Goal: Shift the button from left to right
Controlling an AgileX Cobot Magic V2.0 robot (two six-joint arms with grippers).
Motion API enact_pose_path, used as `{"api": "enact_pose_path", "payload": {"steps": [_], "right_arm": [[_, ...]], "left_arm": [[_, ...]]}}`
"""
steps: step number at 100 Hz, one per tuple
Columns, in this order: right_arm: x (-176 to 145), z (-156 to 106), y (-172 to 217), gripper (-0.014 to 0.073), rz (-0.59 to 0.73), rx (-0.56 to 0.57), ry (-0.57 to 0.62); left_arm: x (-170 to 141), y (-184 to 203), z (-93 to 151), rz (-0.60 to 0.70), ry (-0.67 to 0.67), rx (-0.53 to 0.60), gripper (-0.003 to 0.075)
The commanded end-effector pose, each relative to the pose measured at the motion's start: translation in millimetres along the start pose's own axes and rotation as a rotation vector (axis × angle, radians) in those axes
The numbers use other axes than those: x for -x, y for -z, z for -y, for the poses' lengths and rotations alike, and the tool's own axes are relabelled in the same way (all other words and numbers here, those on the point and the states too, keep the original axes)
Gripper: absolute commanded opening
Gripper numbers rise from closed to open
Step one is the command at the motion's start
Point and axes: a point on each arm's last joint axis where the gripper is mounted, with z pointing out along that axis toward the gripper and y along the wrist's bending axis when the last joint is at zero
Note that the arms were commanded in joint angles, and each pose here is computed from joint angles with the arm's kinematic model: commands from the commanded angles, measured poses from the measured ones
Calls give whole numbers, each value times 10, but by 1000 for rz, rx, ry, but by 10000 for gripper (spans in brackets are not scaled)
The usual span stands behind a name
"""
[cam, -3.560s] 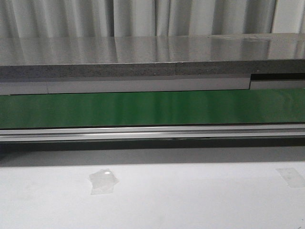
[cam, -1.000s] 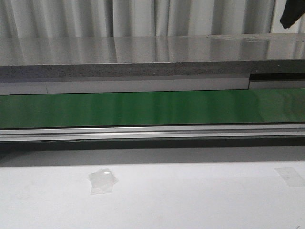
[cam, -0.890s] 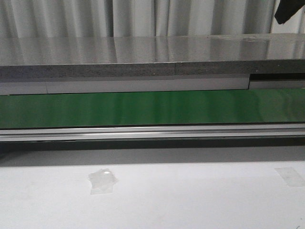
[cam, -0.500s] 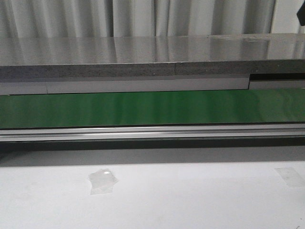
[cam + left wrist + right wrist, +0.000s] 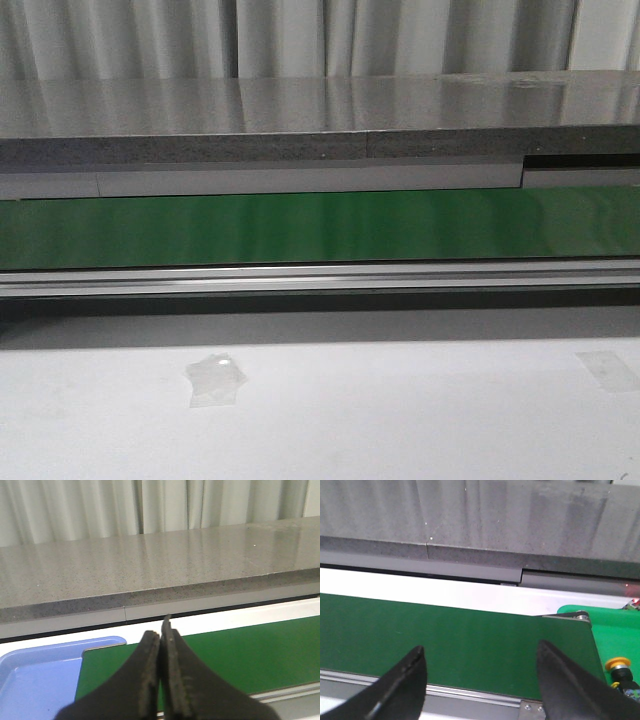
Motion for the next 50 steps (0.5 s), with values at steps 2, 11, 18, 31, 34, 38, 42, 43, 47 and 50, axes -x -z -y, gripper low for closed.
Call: {"api": "enact_pose_path", "payload": {"steps": [2,11,18,31,34,38,42,43,47,50], "right_arm": [[103,7,154,476,140,-15,-2],[79,-2,237,476,151,-10,0],[77,-5,266,476,156,-8,1],[79,-5,264,432,157,-8,1],[79,-5,264,405,157,-8,1],[79,-5,264,354,157,-8,1],[79,-5,264,304,157,-8,1],[79,-5,264,282,157,-8,1],[79,-5,264,214,157,-8,1],[79,-5,264,167,157,-8,1]], "left_arm": [[142,11,-29,81,28,27,-20],[142,11,-29,81,28,27,-20],[142,11,-29,81,28,27,-20],[142,11,-29,81,28,27,-20],[142,11,-29,81,28,27,-20],[142,11,-29,81,28,27,-20],[142,11,-29,81,28,27,-20],[142,11,-29,81,28,27,-20],[142,11,-29,81,28,27,-20],[142,11,-29,81,28,27,-20]]}}
